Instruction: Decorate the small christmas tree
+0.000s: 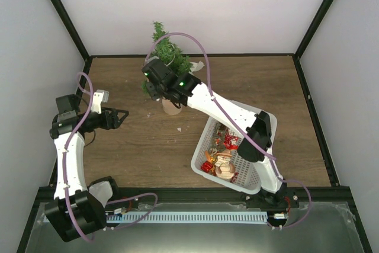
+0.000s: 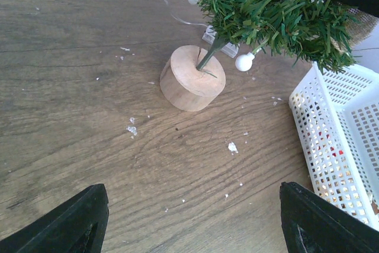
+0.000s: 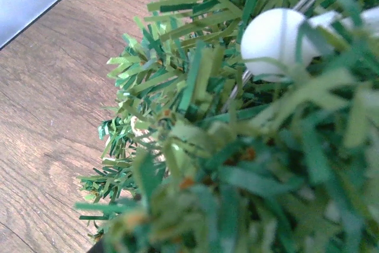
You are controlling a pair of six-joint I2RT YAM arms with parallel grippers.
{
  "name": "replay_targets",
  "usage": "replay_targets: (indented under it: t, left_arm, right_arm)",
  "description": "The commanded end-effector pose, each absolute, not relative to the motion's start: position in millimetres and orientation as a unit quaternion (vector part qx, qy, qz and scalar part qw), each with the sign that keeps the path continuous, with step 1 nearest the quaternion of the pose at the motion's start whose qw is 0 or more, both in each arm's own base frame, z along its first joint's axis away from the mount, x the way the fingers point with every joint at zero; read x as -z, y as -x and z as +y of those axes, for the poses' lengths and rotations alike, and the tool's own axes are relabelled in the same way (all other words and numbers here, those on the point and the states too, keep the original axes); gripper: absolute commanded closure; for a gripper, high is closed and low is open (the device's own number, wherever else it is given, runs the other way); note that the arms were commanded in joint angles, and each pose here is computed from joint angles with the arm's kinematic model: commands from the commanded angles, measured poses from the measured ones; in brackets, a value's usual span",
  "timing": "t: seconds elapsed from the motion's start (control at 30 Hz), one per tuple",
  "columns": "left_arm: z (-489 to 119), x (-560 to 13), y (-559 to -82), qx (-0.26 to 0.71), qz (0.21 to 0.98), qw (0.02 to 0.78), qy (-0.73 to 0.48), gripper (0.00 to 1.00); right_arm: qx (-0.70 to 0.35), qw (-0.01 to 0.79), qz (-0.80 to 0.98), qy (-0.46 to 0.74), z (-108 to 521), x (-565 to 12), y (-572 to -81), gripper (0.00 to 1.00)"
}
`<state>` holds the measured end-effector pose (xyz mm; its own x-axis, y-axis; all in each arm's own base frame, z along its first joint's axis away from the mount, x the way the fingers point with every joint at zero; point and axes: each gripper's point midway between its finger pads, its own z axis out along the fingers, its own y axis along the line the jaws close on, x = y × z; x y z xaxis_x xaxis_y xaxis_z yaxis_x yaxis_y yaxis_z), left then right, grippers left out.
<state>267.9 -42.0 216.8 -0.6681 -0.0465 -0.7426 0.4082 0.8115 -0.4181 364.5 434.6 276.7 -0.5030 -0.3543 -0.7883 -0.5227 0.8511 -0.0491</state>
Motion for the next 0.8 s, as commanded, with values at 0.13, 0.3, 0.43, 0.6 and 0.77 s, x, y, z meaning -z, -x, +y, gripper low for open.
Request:
replay_targets:
  t: [0.13, 0.3, 0.43, 0.6, 0.77]
  left_arm:
    - [-46, -220, -265, 0.298, 0.858, 0.402, -0.114, 0.2]
    - [-46, -221, -265, 0.298, 0.858, 0.402, -0.115, 0.21]
    - [-46, -221, -265, 0.297, 0.858, 0.402, -0.115, 0.21]
    - [-46, -221, -265, 0.298, 0.858, 0.402, -0.114, 0.21]
    - [-46, -220, -266, 0.299, 0.859, 0.4, -0.113, 0.21]
  right_arm:
    - [-0.116, 0.464, 0.849, 0.227, 420, -324, -361, 0.68]
    - [-0.122, 0.476, 0.843, 0.219, 415, -339, -359, 0.62]
    - [-0.127, 0.484, 0.839, 0.215, 409, -352, -356, 0.64]
    - [-0.134, 0.487, 0.836, 0.213, 403, -360, -350, 0.98]
    - [-0.157, 0.463, 0.841, 0.231, 410, -352, -341, 0.99]
